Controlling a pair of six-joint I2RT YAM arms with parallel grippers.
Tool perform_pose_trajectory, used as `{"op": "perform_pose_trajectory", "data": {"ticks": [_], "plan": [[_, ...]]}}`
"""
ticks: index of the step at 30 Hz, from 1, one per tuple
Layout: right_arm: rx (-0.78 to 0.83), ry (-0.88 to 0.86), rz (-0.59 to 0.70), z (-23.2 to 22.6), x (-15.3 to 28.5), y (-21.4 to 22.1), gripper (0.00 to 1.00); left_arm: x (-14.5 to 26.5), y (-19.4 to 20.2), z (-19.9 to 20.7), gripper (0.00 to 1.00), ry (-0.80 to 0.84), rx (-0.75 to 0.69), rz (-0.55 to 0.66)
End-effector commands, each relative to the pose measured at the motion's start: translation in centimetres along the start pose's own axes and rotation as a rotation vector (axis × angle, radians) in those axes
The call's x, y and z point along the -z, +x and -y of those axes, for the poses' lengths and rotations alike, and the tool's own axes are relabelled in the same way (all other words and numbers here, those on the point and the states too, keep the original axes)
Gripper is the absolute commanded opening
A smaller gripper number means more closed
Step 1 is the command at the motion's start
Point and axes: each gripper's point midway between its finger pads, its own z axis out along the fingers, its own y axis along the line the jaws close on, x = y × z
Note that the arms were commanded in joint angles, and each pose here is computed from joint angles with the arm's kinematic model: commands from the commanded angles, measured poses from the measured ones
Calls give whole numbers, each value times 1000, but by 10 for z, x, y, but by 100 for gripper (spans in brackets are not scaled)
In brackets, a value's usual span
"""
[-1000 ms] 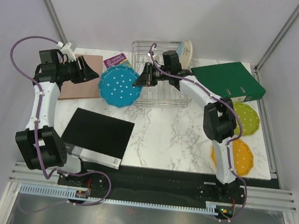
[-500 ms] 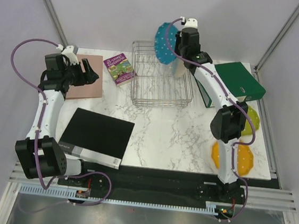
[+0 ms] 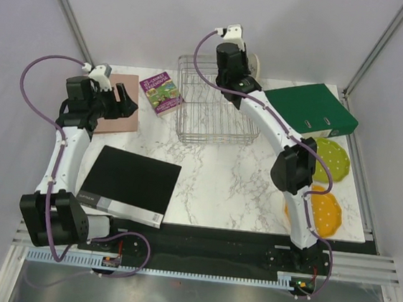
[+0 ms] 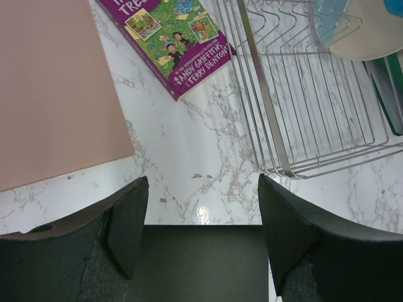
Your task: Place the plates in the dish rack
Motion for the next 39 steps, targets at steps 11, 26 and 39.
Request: {"op": "perform_pose_trajectory", "data": {"ticks": [11,26,39], "plan": [[-110,117,92,13,-20,-24,0,9,-1,2,77,4,-70,42],[-72,78,-46,-29,-55,63,0,8,2,3,77,1,-20,17],[-23,4,38,25,23,-16,74,13,5,20,78,-14,-37,52]]}}
